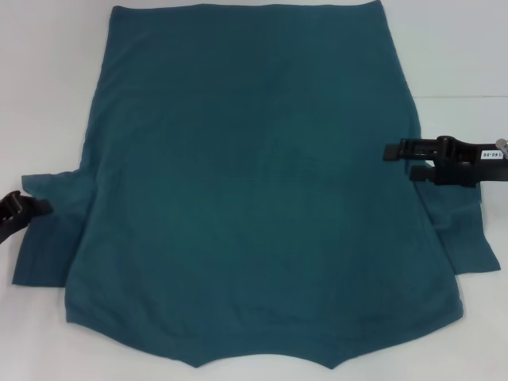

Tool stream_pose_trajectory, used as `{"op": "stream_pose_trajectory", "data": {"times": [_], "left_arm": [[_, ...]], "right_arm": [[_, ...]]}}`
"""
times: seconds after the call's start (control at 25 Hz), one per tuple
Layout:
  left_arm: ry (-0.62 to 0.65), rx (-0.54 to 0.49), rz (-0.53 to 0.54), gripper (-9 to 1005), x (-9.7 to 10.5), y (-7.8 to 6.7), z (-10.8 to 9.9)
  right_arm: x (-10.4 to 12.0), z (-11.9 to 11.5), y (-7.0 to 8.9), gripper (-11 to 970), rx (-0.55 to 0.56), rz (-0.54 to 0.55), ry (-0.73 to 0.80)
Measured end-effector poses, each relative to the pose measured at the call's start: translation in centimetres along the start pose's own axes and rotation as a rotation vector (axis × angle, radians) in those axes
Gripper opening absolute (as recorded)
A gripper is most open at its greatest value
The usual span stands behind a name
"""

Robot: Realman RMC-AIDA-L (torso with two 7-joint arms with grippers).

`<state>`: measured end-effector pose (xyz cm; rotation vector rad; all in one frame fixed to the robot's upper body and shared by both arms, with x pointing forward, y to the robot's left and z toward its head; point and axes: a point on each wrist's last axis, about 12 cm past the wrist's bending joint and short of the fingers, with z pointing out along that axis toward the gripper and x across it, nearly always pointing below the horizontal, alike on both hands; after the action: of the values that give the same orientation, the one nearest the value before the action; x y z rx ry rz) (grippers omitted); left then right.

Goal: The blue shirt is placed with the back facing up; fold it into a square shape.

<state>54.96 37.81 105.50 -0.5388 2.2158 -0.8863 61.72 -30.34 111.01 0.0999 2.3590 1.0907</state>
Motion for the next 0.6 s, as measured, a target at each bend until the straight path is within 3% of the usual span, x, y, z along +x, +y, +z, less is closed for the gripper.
{"op": "stream_pose_trajectory", "data": {"times": [0.28,0.4,0.6], "left_arm": [[0.035,0.001,0.274,3,-1.3,-1.4,-0.2],[0.071,-0.013,0.401,3,-1.9,-2.6,-0.1],[0.122,-0.107,0.515,2,-3.3,-3.7,0.0]], "right_arm": [[0.1,-0.1,-0.2,883,0.007,0.0,-0.003],[0.1,-0.1,-0.2,883,0.007,0.0,-0.002],[0.1,-0.1,-0.2,883,0.008,0.0,-0.001]]}}
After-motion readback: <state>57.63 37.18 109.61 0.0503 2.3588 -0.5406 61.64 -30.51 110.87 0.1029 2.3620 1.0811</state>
